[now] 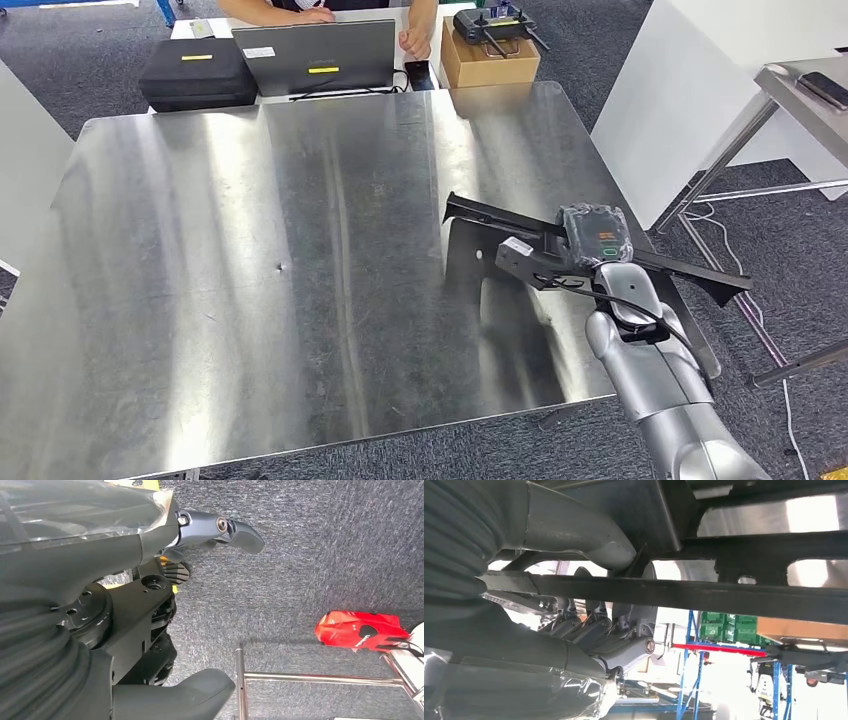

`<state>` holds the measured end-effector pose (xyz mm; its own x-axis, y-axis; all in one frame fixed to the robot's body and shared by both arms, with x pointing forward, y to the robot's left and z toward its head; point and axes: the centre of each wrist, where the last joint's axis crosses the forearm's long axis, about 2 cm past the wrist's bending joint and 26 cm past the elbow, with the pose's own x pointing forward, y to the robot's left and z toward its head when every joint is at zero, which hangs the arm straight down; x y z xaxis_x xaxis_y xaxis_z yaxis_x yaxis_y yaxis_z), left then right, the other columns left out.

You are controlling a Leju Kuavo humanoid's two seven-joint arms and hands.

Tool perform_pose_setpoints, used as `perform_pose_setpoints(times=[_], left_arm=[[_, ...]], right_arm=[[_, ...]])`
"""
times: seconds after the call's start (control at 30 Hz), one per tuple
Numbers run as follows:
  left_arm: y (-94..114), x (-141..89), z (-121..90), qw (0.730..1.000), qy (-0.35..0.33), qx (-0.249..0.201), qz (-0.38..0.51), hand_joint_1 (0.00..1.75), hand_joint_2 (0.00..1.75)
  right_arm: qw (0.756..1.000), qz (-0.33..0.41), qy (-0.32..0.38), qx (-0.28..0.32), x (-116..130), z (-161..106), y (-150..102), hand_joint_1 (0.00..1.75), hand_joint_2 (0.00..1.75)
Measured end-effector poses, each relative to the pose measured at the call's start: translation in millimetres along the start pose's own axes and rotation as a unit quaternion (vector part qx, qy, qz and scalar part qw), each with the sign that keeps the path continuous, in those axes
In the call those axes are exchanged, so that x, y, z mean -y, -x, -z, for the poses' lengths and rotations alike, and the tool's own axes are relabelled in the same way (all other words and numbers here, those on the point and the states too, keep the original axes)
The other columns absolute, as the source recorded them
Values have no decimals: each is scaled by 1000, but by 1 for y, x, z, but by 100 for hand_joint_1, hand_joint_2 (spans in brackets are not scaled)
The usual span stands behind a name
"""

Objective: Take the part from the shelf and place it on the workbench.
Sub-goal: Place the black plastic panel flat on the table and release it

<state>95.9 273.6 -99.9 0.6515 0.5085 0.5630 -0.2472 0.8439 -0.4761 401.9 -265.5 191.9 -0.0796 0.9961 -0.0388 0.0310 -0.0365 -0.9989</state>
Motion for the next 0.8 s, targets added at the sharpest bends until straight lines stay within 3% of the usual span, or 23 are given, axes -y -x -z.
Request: perform_pose_setpoints(times=[0.4, 0.8], left_arm=[[-6, 2, 5, 1000, -18, -21, 6, 0, 175], [-6, 2, 5, 1000, -19, -20, 1, 0, 175]], right_arm=[[1000, -4, -21, 21, -6, 4, -24, 175, 175], [988, 105, -21, 114, -1, -6, -51, 175, 175]])
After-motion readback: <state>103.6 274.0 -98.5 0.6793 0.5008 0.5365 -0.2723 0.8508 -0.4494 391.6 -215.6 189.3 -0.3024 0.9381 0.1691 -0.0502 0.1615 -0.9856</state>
